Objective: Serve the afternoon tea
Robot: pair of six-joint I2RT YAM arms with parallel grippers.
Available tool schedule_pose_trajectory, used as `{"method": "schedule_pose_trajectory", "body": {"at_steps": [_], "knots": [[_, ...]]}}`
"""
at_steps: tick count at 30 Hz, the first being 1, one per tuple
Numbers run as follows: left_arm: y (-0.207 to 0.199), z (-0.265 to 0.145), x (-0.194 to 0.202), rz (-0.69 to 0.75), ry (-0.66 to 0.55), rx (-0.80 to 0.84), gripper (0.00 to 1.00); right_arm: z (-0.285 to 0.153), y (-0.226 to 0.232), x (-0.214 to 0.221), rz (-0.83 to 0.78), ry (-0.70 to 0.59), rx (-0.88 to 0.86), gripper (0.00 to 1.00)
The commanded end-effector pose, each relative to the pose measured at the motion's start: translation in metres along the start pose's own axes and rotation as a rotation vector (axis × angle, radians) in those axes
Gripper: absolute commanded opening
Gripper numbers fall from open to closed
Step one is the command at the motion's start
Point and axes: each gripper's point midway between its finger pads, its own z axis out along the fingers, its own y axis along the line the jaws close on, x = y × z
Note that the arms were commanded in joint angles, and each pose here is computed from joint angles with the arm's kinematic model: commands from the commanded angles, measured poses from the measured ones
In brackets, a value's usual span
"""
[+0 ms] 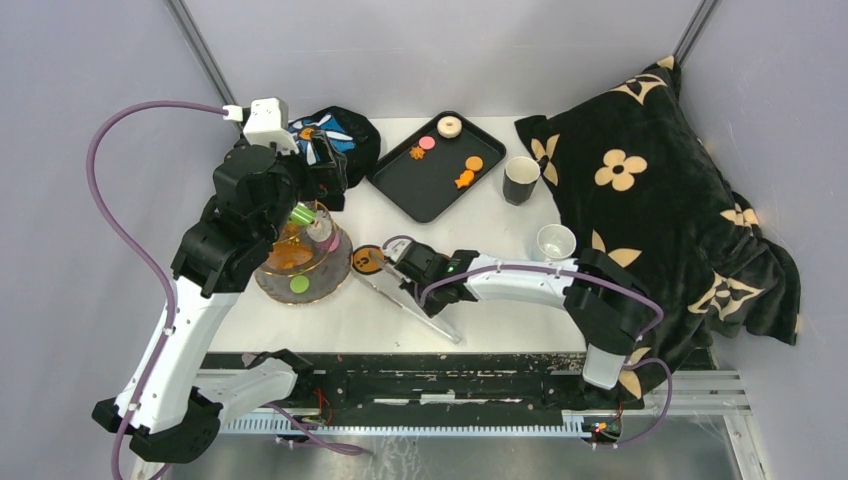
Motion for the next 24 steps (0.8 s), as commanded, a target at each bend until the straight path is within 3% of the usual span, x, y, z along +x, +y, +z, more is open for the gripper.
{"method": "schedule_pose_trajectory", "body": {"at_steps": [1, 12, 20, 24], "knots": [[-0.007, -0.004, -0.014, -0.063, -0.052, 0.029, 0.99, -0.027, -0.04, -0.012, 0.117, -0.088, 0.111, 0.01], [-0.012, 0.002, -0.011, -0.063, -0.042, 0.049, 0.99, -0.05, -0.152, 0.034, 0.47, -0.057, 0.406, 0.01], [-0.016, 0.006, -0.01, -0.063, -0.036, 0.061, 0.99, -0.033, -0.172, 0.06, 0.55, 0.018, 0.444, 0.01], [-0.017, 0.005, -0.013, -0.066, -0.039, 0.063, 0.99, -0.03, -0.172, 0.057, 0.551, 0.008, 0.422, 0.26]]}}
